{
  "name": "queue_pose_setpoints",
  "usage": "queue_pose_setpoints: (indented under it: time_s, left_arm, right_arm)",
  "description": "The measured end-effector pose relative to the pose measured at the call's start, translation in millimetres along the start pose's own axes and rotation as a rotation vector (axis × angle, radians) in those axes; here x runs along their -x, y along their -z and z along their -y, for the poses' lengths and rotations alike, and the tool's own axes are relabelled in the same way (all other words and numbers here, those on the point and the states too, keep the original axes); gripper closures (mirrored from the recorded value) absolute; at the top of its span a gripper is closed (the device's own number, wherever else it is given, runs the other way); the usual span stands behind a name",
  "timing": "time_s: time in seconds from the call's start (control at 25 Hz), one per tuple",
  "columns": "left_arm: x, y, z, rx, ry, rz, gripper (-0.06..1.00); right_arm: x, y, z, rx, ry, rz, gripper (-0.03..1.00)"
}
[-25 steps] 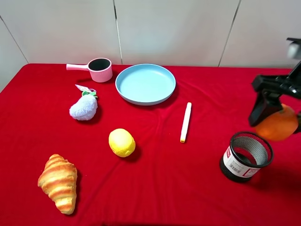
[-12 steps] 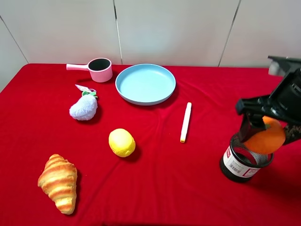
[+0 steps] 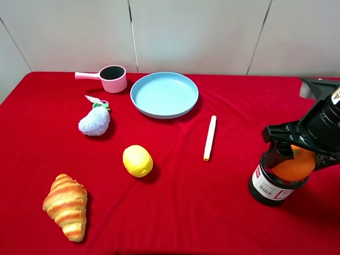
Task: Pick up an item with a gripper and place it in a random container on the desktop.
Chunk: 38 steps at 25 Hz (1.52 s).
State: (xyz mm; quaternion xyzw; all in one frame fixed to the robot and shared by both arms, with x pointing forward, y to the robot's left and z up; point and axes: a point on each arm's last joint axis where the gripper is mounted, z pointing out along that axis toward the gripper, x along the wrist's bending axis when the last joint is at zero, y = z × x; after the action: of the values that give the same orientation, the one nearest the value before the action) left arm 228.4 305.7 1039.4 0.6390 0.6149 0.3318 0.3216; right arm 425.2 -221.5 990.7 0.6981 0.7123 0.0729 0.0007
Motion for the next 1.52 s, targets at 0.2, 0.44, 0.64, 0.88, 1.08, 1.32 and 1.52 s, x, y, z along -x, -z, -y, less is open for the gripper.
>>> queue_pose_setpoints:
  time_s: [0.2,0.44,0.64,0.88,1.08,1.32,1.52]
  left_arm:
    - [0.0,0.0,0.0,0.000,0.000,0.000,-0.04]
    - [0.0,0.0,0.0,0.000,0.000,0.000,-0.04]
    - [0.0,0.0,0.0,0.000,0.000,0.000,-0.04]
    - [0.0,0.0,0.0,0.000,0.000,0.000,-0.04]
    - [0.0,0.0,0.0,0.000,0.000,0.000,-0.04]
    - [0.0,0.0,0.0,0.000,0.000,0.000,-0.04]
    - [0.0,0.0,0.0,0.000,0.000,0.000,-0.04]
  right_arm:
    - [0.2,0.0,-0.2,0.002,0.001,0.002,0.42]
    - [0.1,0.0,-0.3,0.003,0.001,0.002,0.42]
    - [0.1,0.0,-0.3,0.003,0.001,0.002,0.32]
    - [0.1,0.0,-0.3,0.003,0.001,0.002,0.28]
    - [0.1,0.0,-0.3,0.003,0.001,0.002,0.28]
    - [0.1,0.0,-0.3,0.003,0.001,0.002,0.28]
    - [-0.9,6.2,2.3,0.024,-0.008,-0.023,0.28]
